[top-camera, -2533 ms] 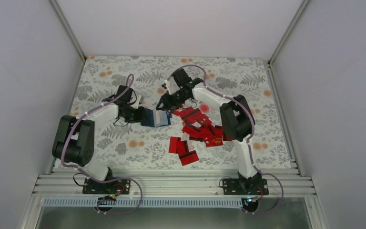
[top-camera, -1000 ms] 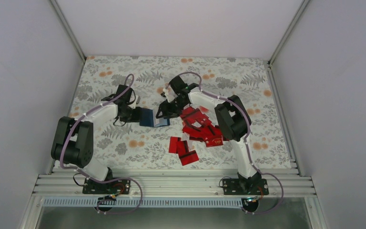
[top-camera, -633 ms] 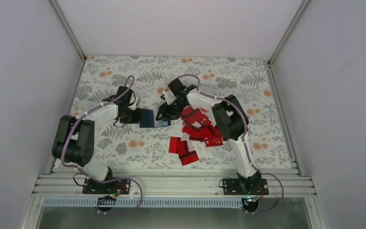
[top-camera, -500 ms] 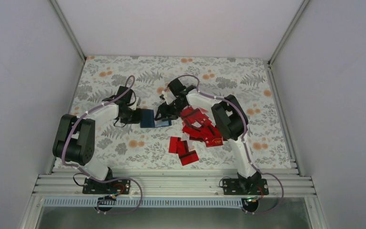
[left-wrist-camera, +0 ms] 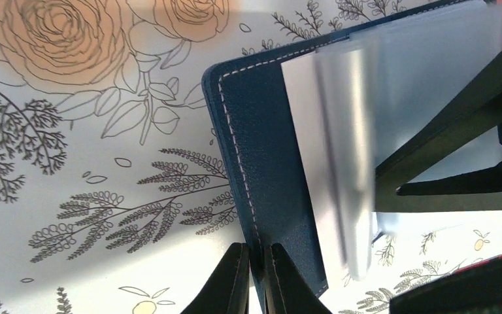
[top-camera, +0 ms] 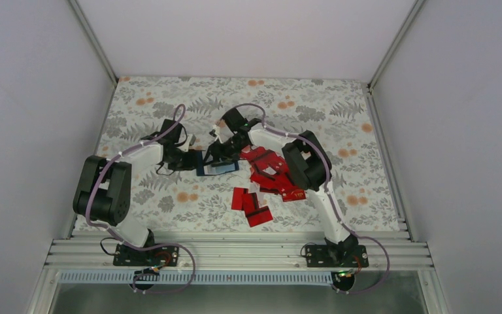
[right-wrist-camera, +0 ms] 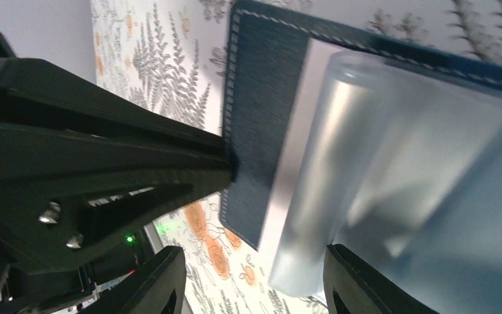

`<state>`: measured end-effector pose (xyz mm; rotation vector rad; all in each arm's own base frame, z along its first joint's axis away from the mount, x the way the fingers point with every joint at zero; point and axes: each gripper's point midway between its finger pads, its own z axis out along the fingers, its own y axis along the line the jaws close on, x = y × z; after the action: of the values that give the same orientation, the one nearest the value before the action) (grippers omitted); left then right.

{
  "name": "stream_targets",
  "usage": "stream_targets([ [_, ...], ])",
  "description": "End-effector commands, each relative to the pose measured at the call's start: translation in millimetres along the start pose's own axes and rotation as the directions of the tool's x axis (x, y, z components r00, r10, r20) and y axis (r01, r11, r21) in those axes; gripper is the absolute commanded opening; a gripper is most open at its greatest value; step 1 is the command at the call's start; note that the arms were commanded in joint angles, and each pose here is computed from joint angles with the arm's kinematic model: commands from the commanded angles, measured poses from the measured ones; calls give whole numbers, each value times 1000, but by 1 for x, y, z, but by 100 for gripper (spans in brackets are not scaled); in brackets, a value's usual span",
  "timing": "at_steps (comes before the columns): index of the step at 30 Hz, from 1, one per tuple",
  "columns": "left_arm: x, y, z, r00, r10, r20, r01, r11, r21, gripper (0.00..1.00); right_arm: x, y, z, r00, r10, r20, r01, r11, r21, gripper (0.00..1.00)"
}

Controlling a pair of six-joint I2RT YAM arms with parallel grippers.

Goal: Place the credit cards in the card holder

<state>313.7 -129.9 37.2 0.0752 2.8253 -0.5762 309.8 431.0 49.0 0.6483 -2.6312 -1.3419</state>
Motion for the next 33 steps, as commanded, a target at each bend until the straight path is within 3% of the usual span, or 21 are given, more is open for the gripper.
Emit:
stream_targets([
  [1,6,-7,7,1000,7,-19,-6,999,54,8,-7,29,7,998,-63,-5,63,994,-88,54],
  [10,9,-15,10,1000,-4,-26,7,994,107,8,-11,41,12,995,-101,2,100,984,-146,54],
  [20,10,-16,9,1000,-15,-18,17,992,124,9,-14,21,24,996,-89,2,89,989,-122,53],
  [26,6,-12,-12,999,-6,50,3,998,60,22,-14,5,27,998,-63,0,63,994,-93,51],
  [29,2,-10,-26,996,3,91,-5,1000,27,23,-14,6,25,998,-64,2,64,994,-92,51],
  [33,-4,-33,-34,987,28,156,-51,989,142,24,-17,12,19,997,-72,11,73,993,-97,51],
])
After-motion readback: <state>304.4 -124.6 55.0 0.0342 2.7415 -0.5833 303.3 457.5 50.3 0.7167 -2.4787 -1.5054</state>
